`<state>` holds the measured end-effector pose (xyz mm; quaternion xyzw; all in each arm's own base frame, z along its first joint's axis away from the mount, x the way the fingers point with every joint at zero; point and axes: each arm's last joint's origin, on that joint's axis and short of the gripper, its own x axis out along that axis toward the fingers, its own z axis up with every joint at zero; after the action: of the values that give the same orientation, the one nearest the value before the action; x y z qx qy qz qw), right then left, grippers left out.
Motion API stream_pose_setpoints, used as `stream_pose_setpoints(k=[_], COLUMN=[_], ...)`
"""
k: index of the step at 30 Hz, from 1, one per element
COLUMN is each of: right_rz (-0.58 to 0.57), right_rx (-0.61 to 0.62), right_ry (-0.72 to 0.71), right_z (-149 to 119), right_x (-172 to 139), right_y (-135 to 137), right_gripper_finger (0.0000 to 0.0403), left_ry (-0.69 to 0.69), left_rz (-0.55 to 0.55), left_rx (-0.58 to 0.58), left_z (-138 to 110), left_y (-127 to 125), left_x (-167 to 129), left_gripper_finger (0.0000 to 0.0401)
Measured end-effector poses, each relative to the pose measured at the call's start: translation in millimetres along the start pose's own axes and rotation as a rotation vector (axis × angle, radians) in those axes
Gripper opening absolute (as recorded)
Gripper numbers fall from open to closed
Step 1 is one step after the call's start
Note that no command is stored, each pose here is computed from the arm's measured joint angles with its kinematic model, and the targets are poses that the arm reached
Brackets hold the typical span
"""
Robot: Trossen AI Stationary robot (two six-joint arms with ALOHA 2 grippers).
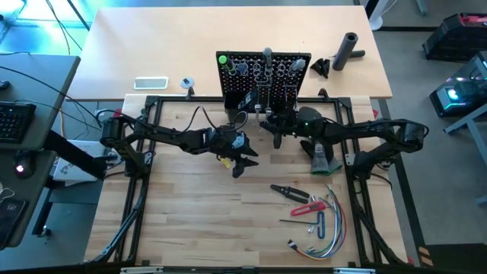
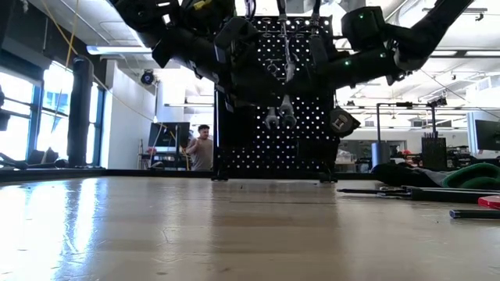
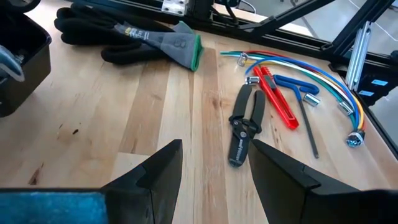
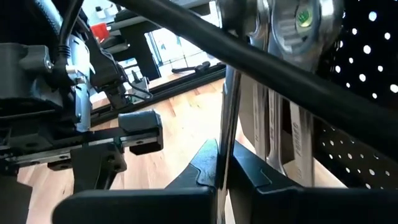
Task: Hang tools onto peg board
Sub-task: Hang the silver wrench on the peg board
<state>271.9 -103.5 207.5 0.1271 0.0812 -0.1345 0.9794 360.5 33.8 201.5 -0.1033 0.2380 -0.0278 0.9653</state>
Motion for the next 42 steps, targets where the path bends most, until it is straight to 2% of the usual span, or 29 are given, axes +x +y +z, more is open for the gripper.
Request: stream_pose_setpoints(k=[14, 42], right_rz=[-0.036, -0.107], right_rx=[0.037, 0.119], right_ry=[0.052, 0.031], right_z=[0.1, 0.6], right_x=[2.1, 2.0], right_y=[-0.8, -2.3], right_gripper_finger=[0.0005, 0.0012], left_ry=[0.0, 0.023], left_rz=[0.001, -0.003], left_rx=[0.0, -0.01], left_z=[-0.1, -2.4], left_y=[-0.4, -2.4], left_x=[0.0, 0.4], left_gripper_finger=[0.0178, 0.0178])
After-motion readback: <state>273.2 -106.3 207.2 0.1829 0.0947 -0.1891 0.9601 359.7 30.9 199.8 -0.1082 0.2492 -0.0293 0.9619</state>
